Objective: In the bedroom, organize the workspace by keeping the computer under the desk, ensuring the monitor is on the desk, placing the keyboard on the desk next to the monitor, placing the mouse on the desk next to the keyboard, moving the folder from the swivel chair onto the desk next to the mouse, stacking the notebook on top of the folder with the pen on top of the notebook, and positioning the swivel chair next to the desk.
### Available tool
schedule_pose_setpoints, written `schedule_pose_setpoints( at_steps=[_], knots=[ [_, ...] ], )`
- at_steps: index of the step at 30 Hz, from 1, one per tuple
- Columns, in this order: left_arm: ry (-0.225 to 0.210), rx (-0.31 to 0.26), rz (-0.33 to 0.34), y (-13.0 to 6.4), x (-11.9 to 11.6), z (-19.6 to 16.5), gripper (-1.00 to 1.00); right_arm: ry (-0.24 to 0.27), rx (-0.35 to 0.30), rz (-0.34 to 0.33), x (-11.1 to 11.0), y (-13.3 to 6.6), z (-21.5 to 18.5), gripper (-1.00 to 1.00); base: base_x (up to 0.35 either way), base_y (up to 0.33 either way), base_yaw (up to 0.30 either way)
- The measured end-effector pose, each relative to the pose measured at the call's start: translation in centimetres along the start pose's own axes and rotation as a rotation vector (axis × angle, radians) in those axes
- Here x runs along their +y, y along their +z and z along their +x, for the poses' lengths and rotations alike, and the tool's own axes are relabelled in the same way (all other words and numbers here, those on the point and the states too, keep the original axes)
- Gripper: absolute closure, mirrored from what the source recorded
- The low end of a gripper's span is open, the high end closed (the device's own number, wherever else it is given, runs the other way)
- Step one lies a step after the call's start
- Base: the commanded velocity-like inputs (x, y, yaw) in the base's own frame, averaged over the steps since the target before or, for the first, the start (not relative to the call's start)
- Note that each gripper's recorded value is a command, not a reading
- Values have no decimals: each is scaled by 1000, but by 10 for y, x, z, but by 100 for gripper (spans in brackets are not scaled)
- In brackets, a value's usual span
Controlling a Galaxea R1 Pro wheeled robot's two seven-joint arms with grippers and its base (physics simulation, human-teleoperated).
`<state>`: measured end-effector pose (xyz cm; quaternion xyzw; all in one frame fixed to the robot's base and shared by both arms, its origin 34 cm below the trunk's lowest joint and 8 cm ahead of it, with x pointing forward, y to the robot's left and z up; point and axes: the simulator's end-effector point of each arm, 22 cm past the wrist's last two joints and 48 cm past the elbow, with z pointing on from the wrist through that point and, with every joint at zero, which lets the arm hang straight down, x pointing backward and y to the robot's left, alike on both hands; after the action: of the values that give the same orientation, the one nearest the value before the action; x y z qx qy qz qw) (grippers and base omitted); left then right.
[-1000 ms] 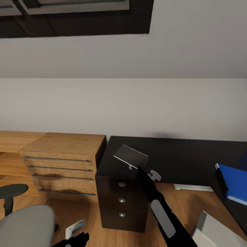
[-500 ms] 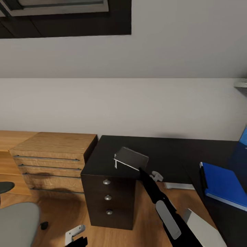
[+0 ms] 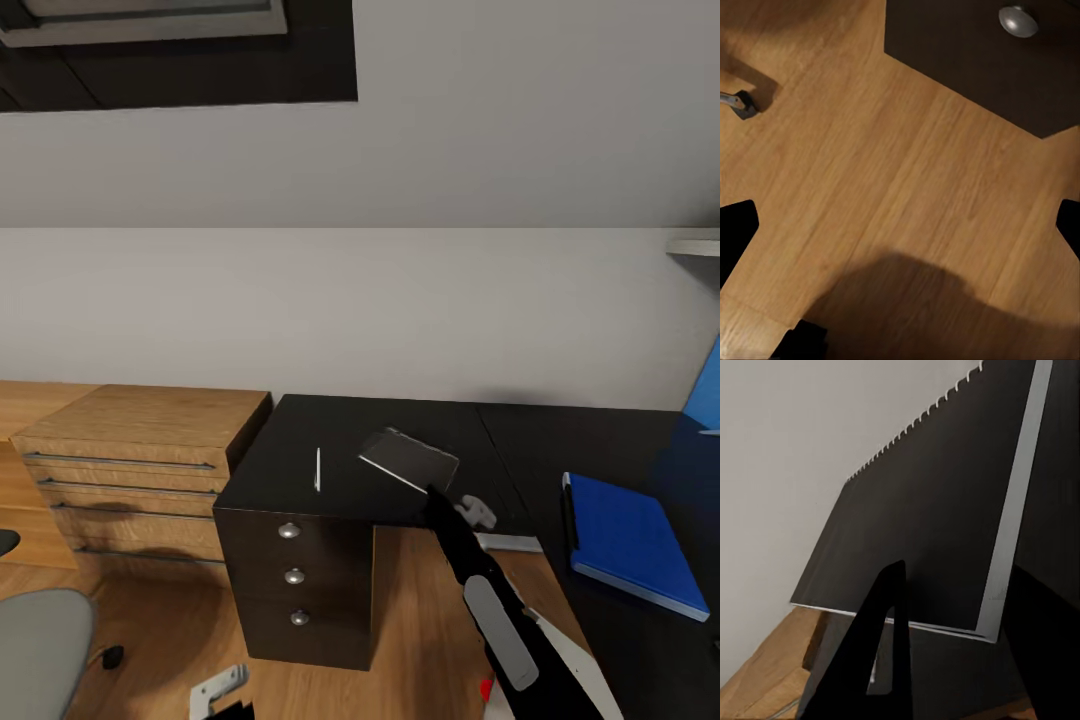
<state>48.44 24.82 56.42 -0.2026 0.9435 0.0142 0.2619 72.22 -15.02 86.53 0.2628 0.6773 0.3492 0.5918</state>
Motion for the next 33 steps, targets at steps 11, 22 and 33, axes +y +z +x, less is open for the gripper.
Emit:
schedule_pose_setpoints(
  at_steps=[11, 22, 33],
  knots=[
    [11, 33, -14, 5, 5, 17, -100, 116, -305, 295, -97, -27, -129, 100, 0, -1, 0],
    [10, 36, -13, 5, 4, 19, -100, 161, -440, 387, -136, -53, -175, 100, 0, 0, 0],
    [45, 74, -14, 8, 2, 39, -100, 174, -523, 348, -118, -57, -194, 100, 0, 0, 0]
  ],
)
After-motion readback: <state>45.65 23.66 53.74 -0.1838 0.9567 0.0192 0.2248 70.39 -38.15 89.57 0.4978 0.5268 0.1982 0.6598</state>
